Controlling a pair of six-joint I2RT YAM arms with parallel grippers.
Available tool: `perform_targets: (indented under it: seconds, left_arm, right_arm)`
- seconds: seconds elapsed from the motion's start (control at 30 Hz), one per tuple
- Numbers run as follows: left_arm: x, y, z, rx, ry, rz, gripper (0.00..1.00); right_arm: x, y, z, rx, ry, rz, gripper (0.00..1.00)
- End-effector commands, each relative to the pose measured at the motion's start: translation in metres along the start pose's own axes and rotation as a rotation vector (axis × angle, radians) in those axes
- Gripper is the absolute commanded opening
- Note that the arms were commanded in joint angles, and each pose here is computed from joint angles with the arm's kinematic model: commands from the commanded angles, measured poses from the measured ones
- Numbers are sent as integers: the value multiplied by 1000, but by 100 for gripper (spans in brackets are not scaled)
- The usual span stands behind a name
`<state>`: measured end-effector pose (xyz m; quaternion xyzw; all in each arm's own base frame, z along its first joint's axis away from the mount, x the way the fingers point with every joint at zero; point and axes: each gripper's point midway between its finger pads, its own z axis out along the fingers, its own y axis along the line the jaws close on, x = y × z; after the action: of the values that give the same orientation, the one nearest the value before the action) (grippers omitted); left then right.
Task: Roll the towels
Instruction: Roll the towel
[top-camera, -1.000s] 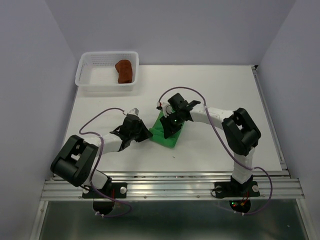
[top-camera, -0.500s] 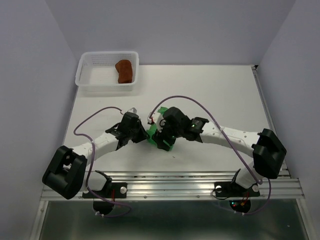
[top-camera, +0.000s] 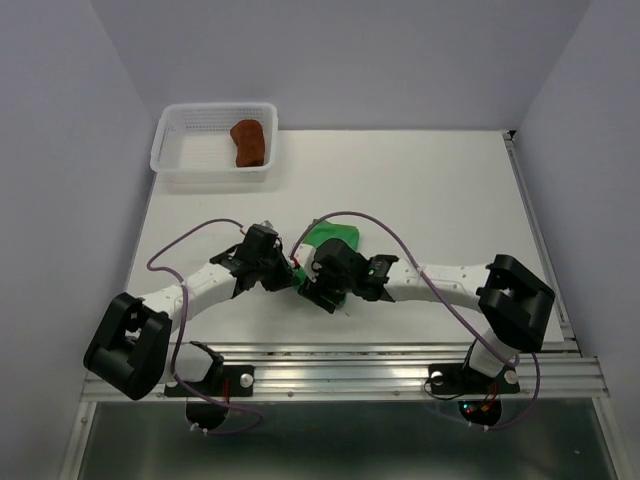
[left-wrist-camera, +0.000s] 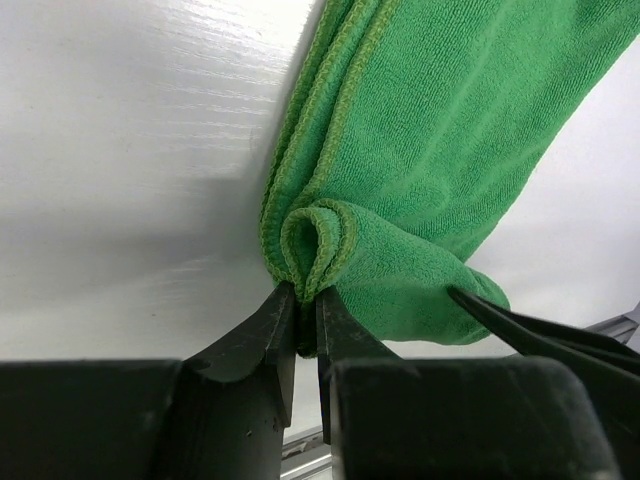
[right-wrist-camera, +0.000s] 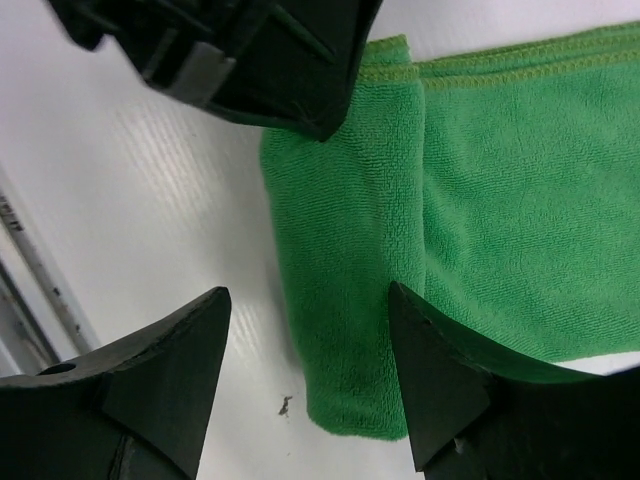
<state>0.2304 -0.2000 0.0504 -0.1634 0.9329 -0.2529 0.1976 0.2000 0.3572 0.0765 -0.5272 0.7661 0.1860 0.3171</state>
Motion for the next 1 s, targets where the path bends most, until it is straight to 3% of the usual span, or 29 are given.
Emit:
perform_targets:
  seconds: [0.0,0.33,0.5,0.57,0.67,0.7,0.73,0.77,0.8,0.9,0.97]
  left_arm:
    - [2,-6,-1,20,17,-5,0]
    - [4,-9,0,65,55,-43,0]
    - [4,-6,-4,83,62,-76,0]
    - [3,-5,-6,108,75,-78,0]
    - [1,-6,-5,121,79,-81,2]
    - [-1,-5,-5,116,76,-83,7]
    - [0,-4,-6,108,79,-79,18]
    - [-2,-5,-6,106,72,-76,36]
    - [-3,-5,-7,104,68,-74,36]
    - [-11,-11,-13,127,32,-69,60]
    - [-20,-15,-19,136,-5,-69,65]
  right_arm:
    - [2,-11,17,76,-8,-17,69]
    - [40,-15,36,125,51,33,65]
    - [48,-25,39,194,64,50,41]
    - [42,-25,39,197,50,75,28]
    - [31,-16,37,145,28,107,22]
    - [27,-13,37,126,22,116,21]
    - [28,-8,35,109,33,145,20]
    - [22,-5,35,71,27,182,16]
    - [25,-6,34,52,40,194,16]
    - [22,-7,32,-21,36,338,13]
    - [20,-5,31,-108,34,422,11]
